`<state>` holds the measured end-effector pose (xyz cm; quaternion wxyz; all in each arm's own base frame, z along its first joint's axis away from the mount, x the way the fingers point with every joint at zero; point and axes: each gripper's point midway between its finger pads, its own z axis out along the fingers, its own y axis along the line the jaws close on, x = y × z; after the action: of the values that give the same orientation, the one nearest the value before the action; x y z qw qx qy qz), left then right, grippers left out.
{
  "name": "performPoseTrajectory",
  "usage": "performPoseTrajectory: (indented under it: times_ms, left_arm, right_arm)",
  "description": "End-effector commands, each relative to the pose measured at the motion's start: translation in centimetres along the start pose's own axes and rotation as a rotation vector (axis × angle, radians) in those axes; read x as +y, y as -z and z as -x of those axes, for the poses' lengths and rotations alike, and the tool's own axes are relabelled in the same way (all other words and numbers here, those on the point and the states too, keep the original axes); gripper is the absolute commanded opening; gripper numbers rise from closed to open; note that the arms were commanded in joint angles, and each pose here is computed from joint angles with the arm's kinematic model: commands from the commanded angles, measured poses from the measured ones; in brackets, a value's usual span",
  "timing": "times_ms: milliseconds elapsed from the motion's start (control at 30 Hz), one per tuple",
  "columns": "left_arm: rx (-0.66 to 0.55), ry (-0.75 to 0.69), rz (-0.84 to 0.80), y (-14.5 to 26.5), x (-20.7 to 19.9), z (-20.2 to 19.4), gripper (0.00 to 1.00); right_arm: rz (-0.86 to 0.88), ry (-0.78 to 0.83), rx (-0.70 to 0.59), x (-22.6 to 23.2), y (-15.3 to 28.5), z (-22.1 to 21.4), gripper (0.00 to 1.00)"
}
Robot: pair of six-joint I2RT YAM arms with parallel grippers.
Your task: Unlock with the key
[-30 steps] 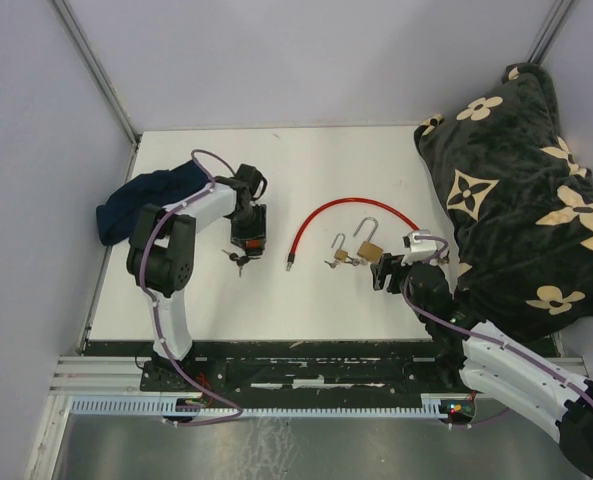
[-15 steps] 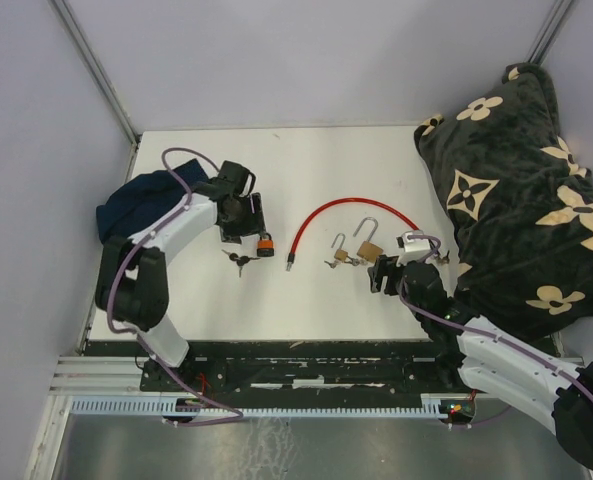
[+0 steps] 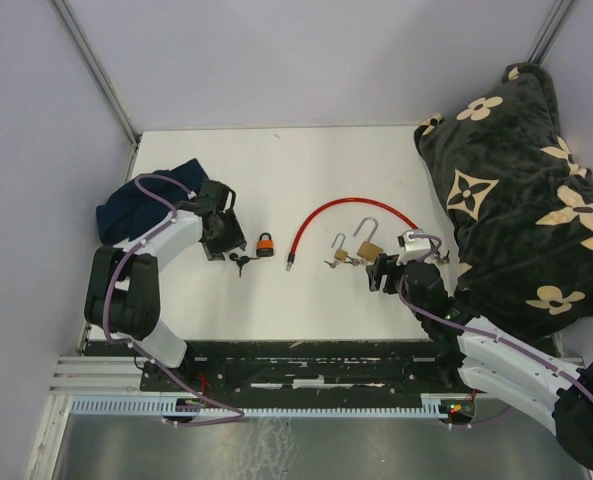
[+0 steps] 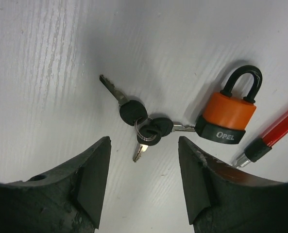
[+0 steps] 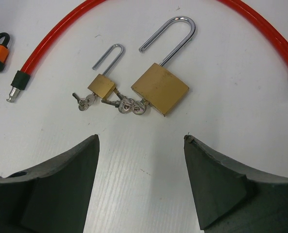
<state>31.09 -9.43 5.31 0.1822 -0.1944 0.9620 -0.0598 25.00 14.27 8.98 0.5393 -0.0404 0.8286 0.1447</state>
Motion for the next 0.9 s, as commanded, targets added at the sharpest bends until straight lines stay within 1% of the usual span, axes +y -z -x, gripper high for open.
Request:
performPoseTrajectory:
  times_ms: [0, 100, 167, 267, 333, 367, 467, 600, 700, 867]
  left_arm:
    - [-0.050, 0.057, -0.020, -1.5, -1.5, 1.9, 0.63]
    - [-0.022, 0.055, 0.002, -2.7, -1.0, 1.2, 0.60]
    - [-0.011, 0.056, -0.001, -3.3, -0.6, 0.4, 0.55]
    - [0.013, 0.051, -0.010, -3.7, -0.4, -0.7, 0.40]
    - [0.029, 0.042, -0.030, -3.6, -0.6, -1.1, 0.27]
    - [0.031, 0.038, -0.036, -3.4, -0.5, -1.4, 0.23]
    - [0.035, 0.027, -0.081, -2.3, -0.5, -2.4, 0.13]
    - [0.055, -0.019, -0.164, -0.6, -1.4, -4.7, 0.06]
    - [0.043, -0.077, -0.236, 0.8, -2.9, -6.6, 0.03]
    - [-0.054, -0.123, -0.416, 3.2, -6.1, -7.6, 0.03]
  right_arm:
    - [0.026, -0.040, -0.074, 0.9, 0.0, 2.6, 0.78]
    - [0.021, -0.044, -0.072, 0.8, -0.1, 2.5, 0.78]
    - [0.020, -0.050, -0.072, 0.8, -0.1, 2.4, 0.78]
    - [0.028, -0.053, -0.071, 1.0, -0.3, 2.3, 0.78]
    - [0.026, -0.050, -0.064, 1.0, -0.4, 2.2, 0.77]
    - [0.028, -0.047, -0.060, 1.1, -0.5, 2.1, 0.77]
    - [0.039, -0.034, -0.047, 1.4, -0.6, 2.1, 0.76]
    - [0.075, -0.024, -0.039, 2.1, -0.4, 2.4, 0.76]
    - [0.132, -0.039, -0.026, 3.3, -0.2, 2.5, 0.75]
    - [0.245, -0.108, 0.014, 5.9, 0.0, 2.6, 0.72]
